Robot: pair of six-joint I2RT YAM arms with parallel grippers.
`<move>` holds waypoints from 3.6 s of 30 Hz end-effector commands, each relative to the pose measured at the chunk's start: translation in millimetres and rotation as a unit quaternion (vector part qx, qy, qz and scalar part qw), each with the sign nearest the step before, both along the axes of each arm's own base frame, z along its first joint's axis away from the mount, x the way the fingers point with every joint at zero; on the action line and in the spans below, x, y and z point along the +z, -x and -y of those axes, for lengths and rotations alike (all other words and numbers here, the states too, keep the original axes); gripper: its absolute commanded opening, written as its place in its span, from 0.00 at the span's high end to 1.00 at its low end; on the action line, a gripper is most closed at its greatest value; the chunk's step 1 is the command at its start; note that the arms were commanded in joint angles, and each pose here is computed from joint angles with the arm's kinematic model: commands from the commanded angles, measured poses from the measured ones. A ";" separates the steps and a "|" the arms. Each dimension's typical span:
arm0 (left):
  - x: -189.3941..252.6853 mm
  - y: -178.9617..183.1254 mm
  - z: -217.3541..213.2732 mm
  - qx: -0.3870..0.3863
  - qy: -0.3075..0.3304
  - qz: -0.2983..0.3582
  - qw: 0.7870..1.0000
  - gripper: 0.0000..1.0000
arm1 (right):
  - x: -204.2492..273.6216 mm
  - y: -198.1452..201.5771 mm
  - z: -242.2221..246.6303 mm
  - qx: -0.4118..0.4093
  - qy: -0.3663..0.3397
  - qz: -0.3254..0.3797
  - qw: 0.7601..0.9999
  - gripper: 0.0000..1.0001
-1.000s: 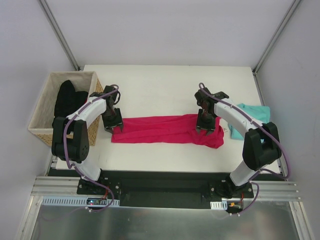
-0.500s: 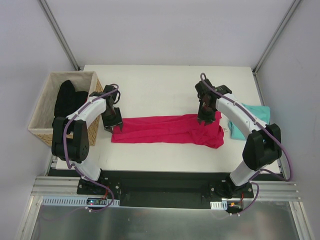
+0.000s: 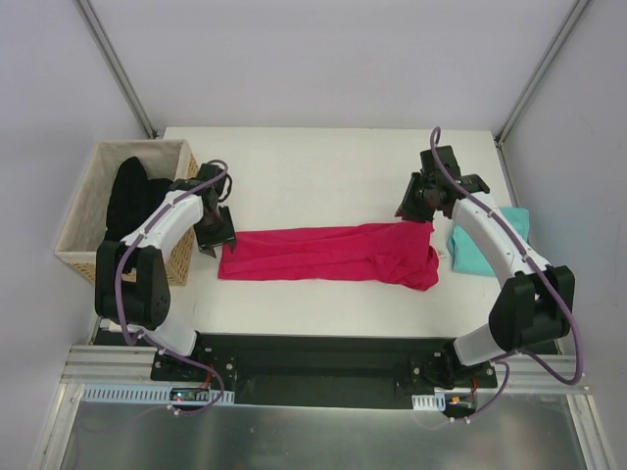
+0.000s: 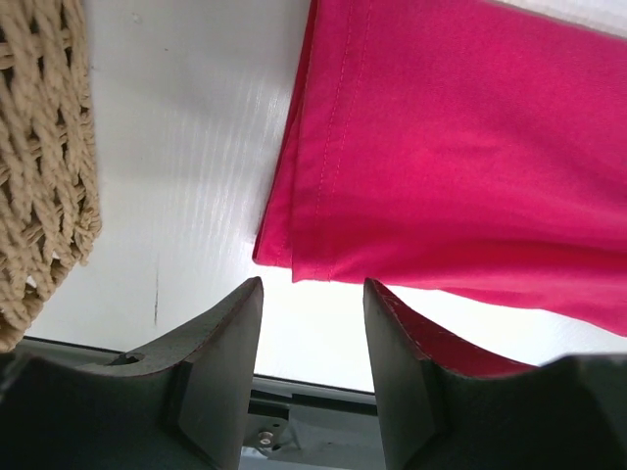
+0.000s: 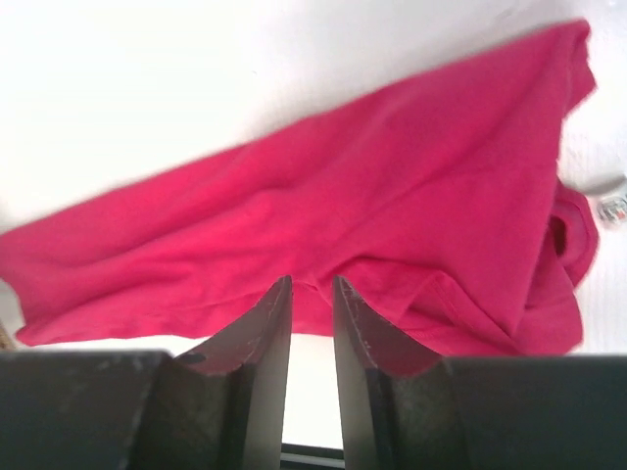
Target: Fold and stack the t-shirts
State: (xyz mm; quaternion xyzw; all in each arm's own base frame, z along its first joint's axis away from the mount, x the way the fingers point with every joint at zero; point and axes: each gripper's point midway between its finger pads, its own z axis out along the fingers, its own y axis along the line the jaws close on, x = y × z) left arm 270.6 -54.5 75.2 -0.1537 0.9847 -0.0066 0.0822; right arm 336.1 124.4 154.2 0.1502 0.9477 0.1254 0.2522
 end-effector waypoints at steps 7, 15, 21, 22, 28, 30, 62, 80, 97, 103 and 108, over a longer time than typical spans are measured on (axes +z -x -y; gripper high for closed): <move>47.1 -17.4 -11.3 0.023 0.005 0.068 0.997 0.54 | -8.7 -46.4 -3.7 -0.013 -0.105 -0.009 0.994 0.74; 59.5 -13.4 -21.6 0.032 -0.003 0.076 0.997 0.54 | -51.1 -37.2 -13.3 -0.034 -0.148 -0.063 0.986 0.75; 71.4 -13.7 -25.0 0.036 -0.006 0.085 0.996 0.53 | -68.1 -23.4 -15.1 -0.043 -0.151 -0.081 0.984 0.78; 74.1 -15.4 -25.3 0.037 -0.005 0.089 0.995 0.53 | -66.7 -21.7 -13.5 -0.045 -0.145 -0.077 0.985 0.78; 80.3 -17.4 -25.6 0.034 -0.006 0.093 0.995 0.53 | -72.9 -9.3 -5.7 -0.063 -0.126 -0.078 0.987 0.79; 81.0 -17.3 -25.8 0.032 -0.007 0.092 0.995 0.53 | -75.4 -6.3 -3.4 -0.071 -0.123 -0.084 0.986 0.80; 111.8 -1.7 -40.0 0.070 -0.023 0.149 0.986 0.52 | -94.7 0.4 23.8 -0.143 -0.048 -0.142 0.978 0.99; 122.1 -12.8 -41.5 0.055 -0.026 0.159 0.985 0.55 | -105.9 8.0 58.7 -0.217 0.032 -0.162 0.962 0.99; 141.6 -18.4 -52.7 0.065 -0.033 0.167 0.983 0.55 | -124.0 -22.0 69.9 -0.227 0.061 -0.198 0.952 0.99; 150.3 -20.2 -54.1 0.070 -0.033 0.174 0.982 0.54 | -124.5 -37.6 73.9 -0.220 0.067 -0.198 0.953 0.99; 144.2 -20.2 -54.6 0.072 -0.033 0.160 0.984 0.54 | -122.9 -58.7 77.5 -0.200 0.074 -0.203 0.956 0.99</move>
